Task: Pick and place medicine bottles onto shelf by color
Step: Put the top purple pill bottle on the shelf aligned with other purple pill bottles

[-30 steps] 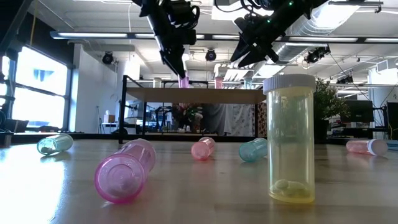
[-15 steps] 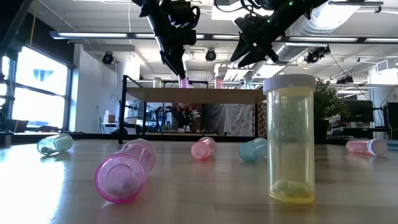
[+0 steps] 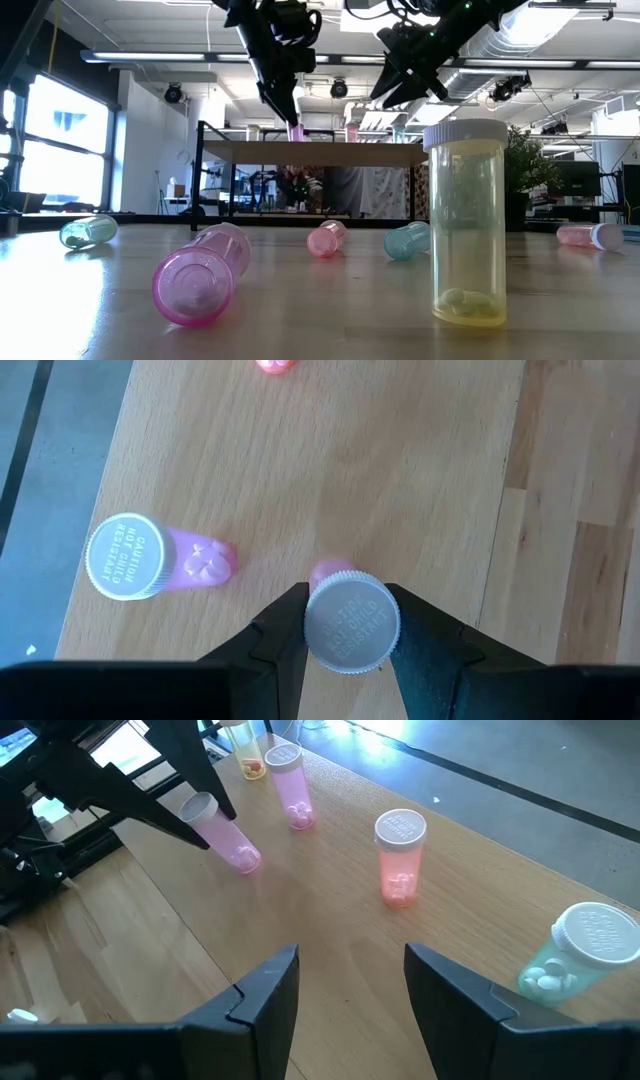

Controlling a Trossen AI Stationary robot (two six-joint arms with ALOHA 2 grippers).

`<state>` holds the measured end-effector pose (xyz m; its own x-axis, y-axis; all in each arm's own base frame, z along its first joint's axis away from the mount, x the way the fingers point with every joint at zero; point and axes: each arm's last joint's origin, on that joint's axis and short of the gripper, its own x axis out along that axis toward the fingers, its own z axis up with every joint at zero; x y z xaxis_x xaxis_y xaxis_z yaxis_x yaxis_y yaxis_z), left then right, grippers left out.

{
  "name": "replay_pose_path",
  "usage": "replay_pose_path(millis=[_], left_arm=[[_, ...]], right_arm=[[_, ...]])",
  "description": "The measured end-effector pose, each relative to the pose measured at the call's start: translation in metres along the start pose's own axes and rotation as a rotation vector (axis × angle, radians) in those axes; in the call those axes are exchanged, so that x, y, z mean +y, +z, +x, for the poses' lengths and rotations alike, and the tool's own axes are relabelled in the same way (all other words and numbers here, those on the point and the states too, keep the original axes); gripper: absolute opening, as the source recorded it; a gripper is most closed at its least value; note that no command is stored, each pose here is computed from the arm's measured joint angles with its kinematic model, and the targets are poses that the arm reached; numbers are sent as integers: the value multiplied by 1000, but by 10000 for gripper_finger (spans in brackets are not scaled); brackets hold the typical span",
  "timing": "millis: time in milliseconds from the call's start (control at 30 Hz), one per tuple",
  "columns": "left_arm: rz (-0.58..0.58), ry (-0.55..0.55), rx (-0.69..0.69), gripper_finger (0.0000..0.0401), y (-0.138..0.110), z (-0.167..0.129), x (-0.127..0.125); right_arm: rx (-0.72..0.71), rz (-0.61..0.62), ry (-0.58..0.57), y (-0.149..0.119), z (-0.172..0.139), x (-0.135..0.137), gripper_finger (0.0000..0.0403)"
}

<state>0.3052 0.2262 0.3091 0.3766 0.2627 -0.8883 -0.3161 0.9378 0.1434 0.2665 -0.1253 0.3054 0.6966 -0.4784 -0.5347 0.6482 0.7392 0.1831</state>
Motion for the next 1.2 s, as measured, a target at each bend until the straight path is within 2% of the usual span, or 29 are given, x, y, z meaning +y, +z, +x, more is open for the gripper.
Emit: replay_pose_path(millis=[367,567,767,1033,1200], left_arm=[[0,0,2,114,0,0,0],[-2,57,24,114,-1,0,1],[11,45,24,114,-1,0,1],[24,36,28,140,-1,2,-1],[31,48,31,124,-1,2,0]], right_arm=[[0,0,0,0,0,0,174],[0,0,-1,0,0,0,174],[0,0,-1,0,0,0,174],[0,0,-1,0,0,0,174],[0,0,-1,0,0,0,174]])
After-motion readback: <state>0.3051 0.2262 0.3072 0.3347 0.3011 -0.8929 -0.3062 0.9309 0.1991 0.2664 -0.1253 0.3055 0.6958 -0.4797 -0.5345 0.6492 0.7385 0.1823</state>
